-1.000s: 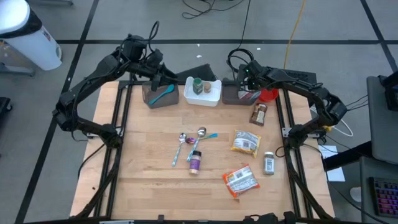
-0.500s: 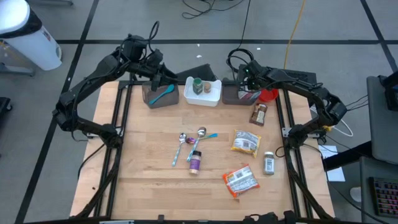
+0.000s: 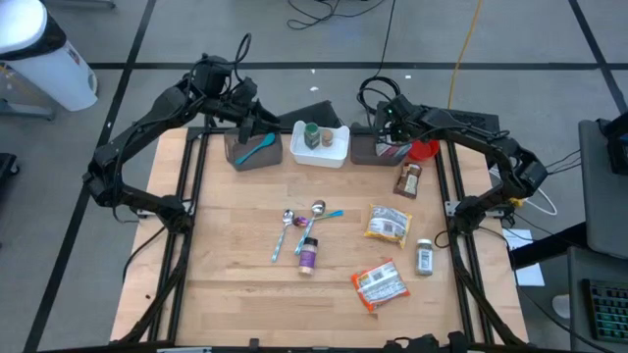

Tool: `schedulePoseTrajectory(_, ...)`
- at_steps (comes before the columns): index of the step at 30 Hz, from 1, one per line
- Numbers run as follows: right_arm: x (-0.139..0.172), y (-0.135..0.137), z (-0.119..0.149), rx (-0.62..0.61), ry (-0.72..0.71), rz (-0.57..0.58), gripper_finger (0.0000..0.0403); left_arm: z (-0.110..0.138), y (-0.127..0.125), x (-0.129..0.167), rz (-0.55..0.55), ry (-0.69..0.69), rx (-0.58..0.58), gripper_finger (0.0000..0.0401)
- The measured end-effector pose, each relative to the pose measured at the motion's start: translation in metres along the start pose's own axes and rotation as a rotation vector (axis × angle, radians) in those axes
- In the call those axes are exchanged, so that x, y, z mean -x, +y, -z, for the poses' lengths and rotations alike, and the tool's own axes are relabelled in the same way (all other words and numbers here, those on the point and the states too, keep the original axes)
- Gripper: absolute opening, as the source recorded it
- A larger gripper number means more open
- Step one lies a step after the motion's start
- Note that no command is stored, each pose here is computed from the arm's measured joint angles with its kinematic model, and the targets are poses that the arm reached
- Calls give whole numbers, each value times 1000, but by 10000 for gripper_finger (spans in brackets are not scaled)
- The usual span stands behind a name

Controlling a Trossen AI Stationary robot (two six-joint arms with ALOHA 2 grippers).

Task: Pick & Place Food Item
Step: Put the green noodle pack into the right black bin

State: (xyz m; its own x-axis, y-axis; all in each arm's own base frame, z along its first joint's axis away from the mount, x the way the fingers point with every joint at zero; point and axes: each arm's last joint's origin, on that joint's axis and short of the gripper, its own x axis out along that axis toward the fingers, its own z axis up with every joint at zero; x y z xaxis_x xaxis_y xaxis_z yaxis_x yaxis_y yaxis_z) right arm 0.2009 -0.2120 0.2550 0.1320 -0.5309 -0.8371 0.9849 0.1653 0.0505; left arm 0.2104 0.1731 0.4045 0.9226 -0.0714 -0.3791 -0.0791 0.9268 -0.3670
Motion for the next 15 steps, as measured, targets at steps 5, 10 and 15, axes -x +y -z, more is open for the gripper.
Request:
schedulePoseTrajectory(5, 0, 0, 0, 3, -1, 1, 2, 0, 0, 0, 0, 0, 0, 184)
schedulePoseTrajectory(10, 0, 0, 0, 5, -3, 4, 26, 0, 0, 0, 0, 0, 0, 184)
schedulePoseTrajectory(15, 0, 0, 0, 8, -5, 6, 60, 0, 0, 0, 0, 0, -4, 184)
